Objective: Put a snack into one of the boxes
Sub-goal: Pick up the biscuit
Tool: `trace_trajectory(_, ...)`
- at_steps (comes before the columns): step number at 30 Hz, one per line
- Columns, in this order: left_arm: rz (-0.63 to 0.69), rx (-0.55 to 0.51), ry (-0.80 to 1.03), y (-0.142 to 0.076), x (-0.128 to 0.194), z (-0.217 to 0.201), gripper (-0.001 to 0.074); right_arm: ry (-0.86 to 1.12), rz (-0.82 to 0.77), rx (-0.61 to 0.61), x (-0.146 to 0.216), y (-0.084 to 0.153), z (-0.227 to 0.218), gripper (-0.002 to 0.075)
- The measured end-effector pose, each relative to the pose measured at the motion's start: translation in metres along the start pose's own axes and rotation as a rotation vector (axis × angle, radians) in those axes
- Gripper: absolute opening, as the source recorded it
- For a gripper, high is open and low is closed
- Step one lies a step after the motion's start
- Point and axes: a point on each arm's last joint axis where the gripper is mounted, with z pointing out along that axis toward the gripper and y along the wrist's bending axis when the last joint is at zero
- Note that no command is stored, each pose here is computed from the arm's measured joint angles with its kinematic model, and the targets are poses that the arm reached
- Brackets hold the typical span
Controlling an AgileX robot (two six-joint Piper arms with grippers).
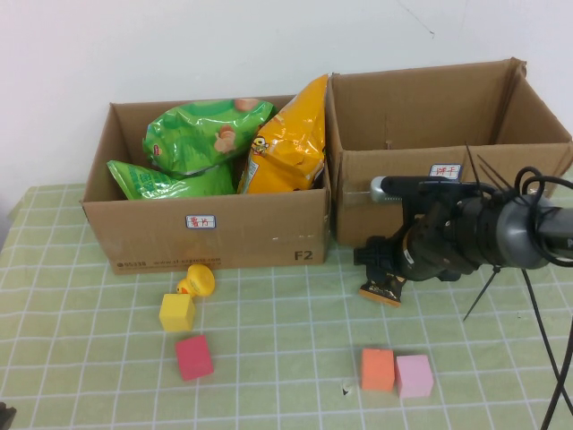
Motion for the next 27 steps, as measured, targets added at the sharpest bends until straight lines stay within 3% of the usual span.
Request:
trace_trajectory(11,0.001,-0.001,0.0,0.0,0.0,0.0,-0.0002,-0.046,-0.012,-0.082,-0.001,0.008,0.007,0.0591)
trace_trajectory(27,0.007,-0.002,0.0,0.0,0.0,0.0,-0.0002,0.028,-0.097,0.012,0.01,0.002,0.015,0.0564)
